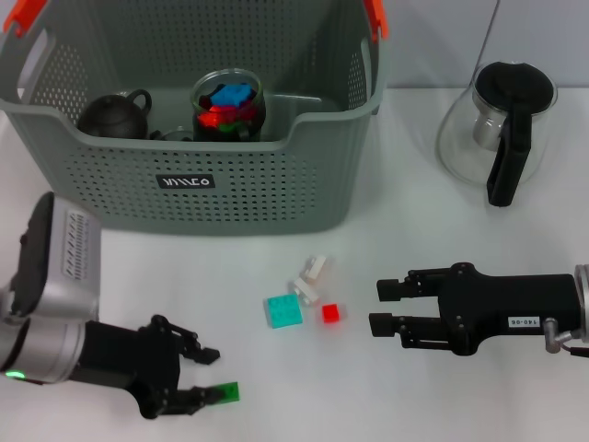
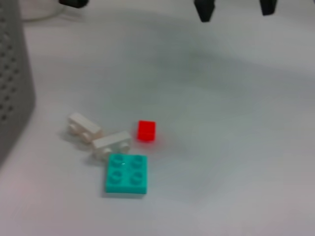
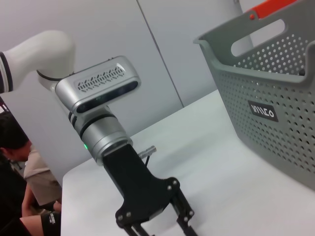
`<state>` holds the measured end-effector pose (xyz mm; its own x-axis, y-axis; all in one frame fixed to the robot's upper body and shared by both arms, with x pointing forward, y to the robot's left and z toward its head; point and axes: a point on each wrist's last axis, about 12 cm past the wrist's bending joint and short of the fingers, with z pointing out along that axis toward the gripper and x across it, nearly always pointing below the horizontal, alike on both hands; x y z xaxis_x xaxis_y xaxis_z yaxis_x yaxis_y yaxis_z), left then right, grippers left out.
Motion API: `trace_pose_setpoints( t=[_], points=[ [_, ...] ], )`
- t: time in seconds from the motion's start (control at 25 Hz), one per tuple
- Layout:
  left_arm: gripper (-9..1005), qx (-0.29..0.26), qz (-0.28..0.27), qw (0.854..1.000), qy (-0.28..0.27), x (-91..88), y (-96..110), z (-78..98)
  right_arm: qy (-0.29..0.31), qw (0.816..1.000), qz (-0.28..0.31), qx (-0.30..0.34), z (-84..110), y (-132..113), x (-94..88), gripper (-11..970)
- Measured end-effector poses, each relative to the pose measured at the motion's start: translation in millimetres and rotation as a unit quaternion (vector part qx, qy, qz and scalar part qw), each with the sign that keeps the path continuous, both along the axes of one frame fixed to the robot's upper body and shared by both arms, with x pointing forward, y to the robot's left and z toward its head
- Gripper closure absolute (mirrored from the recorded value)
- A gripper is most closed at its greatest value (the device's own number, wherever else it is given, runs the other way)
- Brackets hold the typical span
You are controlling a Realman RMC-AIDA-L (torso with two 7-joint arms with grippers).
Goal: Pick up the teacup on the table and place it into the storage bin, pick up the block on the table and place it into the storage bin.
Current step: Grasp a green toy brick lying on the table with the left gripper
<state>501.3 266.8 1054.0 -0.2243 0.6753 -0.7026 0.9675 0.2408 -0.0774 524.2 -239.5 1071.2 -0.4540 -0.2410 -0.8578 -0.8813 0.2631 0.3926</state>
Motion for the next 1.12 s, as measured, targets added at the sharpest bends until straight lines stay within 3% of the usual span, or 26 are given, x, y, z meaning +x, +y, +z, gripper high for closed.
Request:
trace_pose_setpoints(
  t=[0.24, 1.12],
  points=[
    [540, -0.007, 0.003, 1.0, -0.005, 0.3, 4.4, 6.9, 0.0, 1.0, 0.002, 0.001, 0.5, 0.2, -0.2, 382],
    [547, -0.008, -0.002, 1.0, -0.007, -6.2, 1.5, -6.0, -0.002, 1.0, 0.003, 0.001, 1.5, 1.2, 1.3, 381]
  ],
)
